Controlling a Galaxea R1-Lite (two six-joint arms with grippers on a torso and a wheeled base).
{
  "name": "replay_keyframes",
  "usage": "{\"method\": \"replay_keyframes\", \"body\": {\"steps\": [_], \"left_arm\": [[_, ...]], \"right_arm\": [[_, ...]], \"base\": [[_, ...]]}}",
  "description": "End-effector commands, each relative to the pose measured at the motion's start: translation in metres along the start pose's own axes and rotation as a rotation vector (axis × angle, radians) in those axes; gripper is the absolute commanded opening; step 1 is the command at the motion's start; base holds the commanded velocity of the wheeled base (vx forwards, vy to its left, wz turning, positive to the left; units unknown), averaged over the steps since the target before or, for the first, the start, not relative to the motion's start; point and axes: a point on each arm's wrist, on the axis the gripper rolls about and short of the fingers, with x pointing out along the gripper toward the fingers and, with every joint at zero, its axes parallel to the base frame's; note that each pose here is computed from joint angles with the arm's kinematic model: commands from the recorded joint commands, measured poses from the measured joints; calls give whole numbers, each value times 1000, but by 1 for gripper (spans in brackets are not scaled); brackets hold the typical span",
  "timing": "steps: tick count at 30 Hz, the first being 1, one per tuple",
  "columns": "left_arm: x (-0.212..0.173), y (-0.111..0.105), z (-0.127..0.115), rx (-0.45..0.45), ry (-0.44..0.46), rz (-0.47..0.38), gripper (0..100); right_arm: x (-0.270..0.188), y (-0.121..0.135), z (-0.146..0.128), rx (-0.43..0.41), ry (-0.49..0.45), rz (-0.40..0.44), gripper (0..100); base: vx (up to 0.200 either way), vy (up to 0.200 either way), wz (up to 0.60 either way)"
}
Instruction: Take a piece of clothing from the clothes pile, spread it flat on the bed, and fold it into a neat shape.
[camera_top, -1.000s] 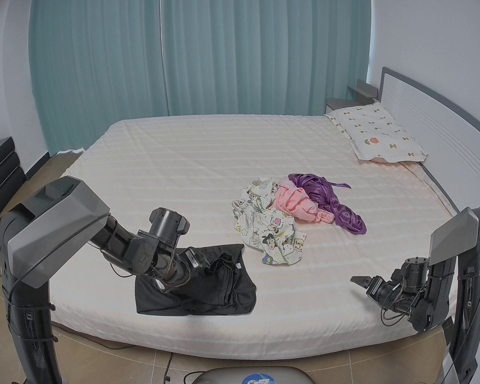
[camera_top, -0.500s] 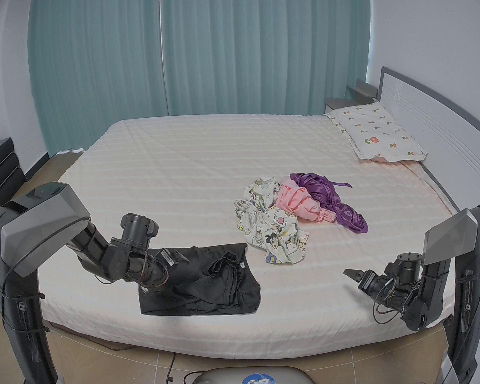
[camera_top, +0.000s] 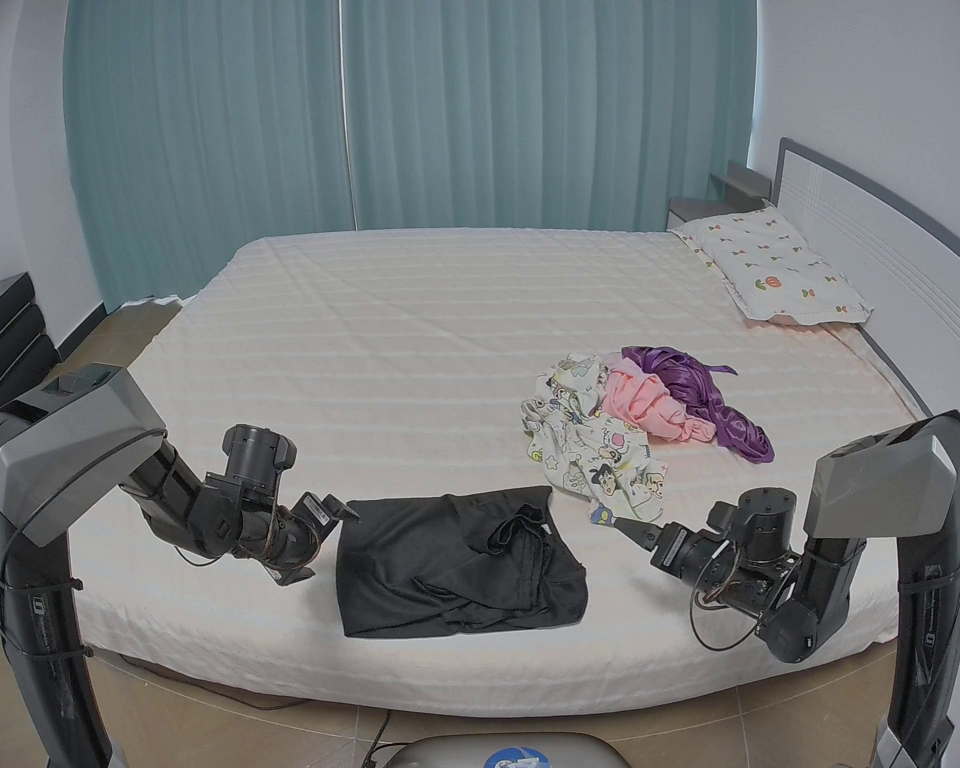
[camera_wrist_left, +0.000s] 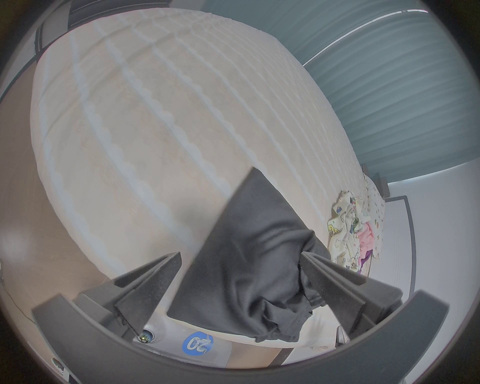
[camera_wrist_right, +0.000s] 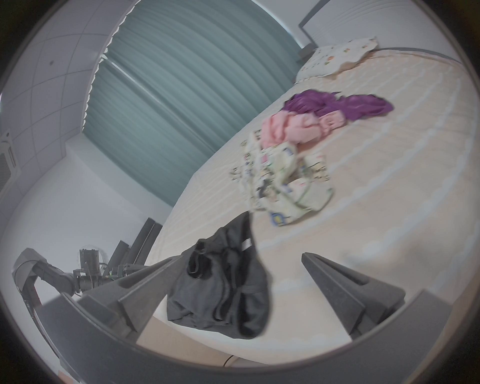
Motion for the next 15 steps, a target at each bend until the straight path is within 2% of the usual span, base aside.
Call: {"method": "replay_keyframes", "body": {"steps": [1,8,15], "left_arm": [[-1,2,1,-8,7,-2,100],[0,3,2,-9,6,0,100],[0,3,1,-8,1,7,100]], "right_arm": [[20,32,-10,-32,19,55,100],[41,46,-15,-43,47,48,100],[52,31,-22,-35,48,-12,100]], "base": [[0,200,0],[0,200,0],[0,0,0]]}}
